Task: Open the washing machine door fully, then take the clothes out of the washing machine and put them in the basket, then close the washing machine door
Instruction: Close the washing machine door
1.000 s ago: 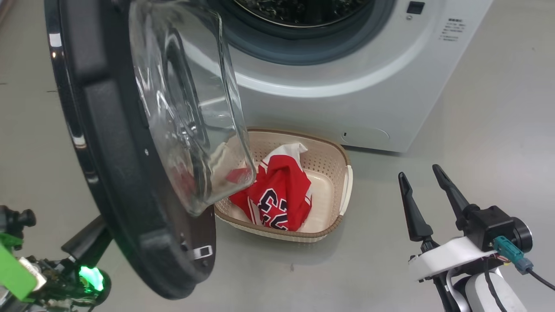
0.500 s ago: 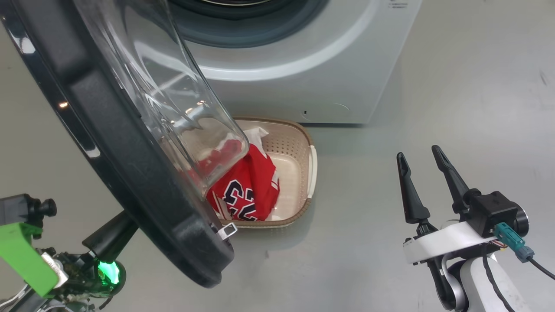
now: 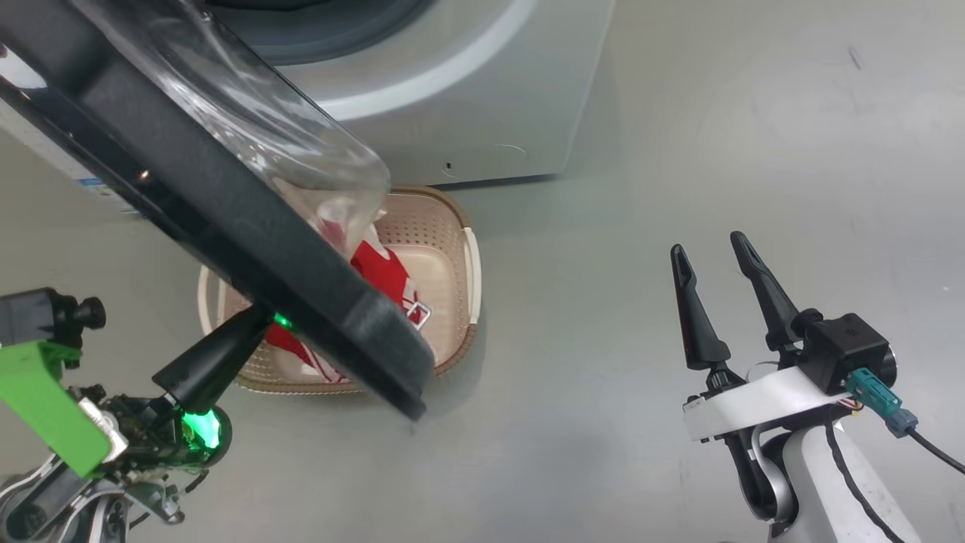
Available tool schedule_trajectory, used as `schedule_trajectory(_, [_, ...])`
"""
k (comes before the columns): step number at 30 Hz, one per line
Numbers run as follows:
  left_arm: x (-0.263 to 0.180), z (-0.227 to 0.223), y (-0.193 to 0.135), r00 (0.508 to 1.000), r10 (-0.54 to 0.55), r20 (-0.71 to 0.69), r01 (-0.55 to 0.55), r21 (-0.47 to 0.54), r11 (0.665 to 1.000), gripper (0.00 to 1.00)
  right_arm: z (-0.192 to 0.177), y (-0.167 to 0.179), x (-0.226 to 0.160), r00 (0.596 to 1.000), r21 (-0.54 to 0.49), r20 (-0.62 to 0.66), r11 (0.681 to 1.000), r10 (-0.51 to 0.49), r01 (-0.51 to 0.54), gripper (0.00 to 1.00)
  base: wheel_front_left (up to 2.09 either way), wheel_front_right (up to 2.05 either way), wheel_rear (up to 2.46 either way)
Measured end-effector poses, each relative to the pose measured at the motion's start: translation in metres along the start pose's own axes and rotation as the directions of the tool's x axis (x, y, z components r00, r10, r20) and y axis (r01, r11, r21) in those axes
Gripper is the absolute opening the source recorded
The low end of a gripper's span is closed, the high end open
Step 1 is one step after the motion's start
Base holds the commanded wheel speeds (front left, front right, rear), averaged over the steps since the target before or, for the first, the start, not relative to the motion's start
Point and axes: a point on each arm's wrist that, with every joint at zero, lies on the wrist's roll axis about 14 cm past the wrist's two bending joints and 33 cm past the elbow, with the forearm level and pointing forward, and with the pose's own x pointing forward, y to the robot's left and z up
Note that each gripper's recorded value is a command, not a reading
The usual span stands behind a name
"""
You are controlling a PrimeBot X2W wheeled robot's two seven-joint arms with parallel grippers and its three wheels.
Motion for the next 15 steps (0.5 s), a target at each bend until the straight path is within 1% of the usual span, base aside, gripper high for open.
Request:
schedule_trajectory(7, [0.026,0.002,0.011,0.998,-0.017,-0.055,0.016,-0.026,1.000,0.00,-0.003,-0.019,-0.005,0.998,0.003,-0.005,0.998,-0.059,0.059,1.00,0.00,0.00,0.00])
schedule_trajectory(15, [0.053,0.007,0.027,0.996,-0.005,-0.089,0.001,-0.041,0.999,0.00,-0.007,-0.039,-0.011,0.993,0.002,-0.016,0.993,-0.121,0.121,1.00,0.00,0.00,0.00])
